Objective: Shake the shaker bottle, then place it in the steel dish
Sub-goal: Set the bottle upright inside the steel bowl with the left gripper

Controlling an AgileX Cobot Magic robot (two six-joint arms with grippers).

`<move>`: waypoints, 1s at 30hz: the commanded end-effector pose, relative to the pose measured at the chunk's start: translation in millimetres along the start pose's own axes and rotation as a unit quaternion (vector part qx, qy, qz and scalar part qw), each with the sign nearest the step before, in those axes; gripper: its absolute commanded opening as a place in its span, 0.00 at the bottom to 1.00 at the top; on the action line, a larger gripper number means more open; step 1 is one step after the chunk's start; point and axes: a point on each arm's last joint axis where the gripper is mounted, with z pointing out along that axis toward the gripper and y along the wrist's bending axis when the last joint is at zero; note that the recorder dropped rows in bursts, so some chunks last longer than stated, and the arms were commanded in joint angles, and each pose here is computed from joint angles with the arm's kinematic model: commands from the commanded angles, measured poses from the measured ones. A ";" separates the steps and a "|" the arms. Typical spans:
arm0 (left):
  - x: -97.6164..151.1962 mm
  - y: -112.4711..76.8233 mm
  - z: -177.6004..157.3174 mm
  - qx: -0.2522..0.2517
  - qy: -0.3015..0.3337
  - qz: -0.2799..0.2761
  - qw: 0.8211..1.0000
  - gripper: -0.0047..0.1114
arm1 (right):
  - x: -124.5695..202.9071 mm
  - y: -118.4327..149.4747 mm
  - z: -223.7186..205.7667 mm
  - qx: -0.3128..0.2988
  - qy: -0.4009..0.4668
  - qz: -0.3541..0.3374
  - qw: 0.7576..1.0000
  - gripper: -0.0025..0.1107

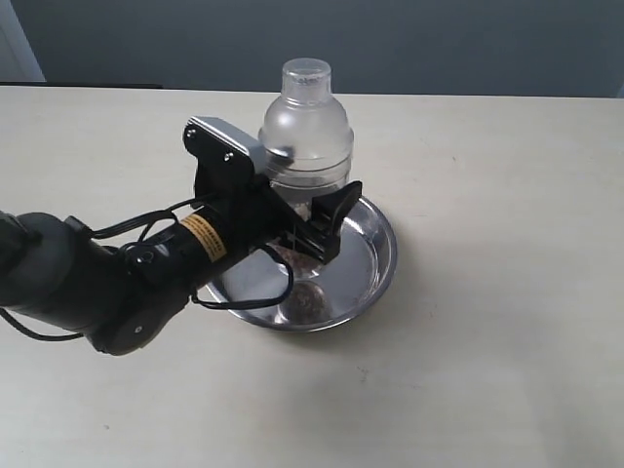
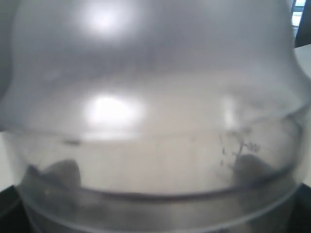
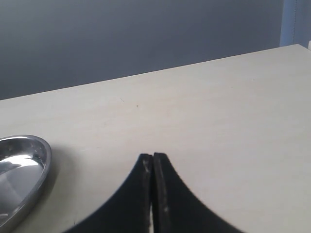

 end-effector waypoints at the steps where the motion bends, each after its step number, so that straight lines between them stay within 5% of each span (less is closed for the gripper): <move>1: -5.5 10.9 -0.4 -0.008 -0.018 0.007 1.000 0.66 | -0.6 0.1 -0.3 -0.001 -0.005 -0.003 1.000 0.02; 15: 25.7 10.4 2.7 0.028 0.011 0.010 1.000 0.69 | -0.6 0.1 -0.3 -0.001 -0.005 -0.003 1.000 0.02; 21: 32.6 10.9 2.9 0.027 0.021 0.010 0.999 0.95 | -0.6 0.1 -0.3 -0.001 -0.005 -0.003 1.000 0.02; 30: 32.7 10.3 2.9 0.031 0.021 0.012 0.999 0.95 | -0.6 0.1 -0.3 -0.001 -0.005 -0.003 1.000 0.02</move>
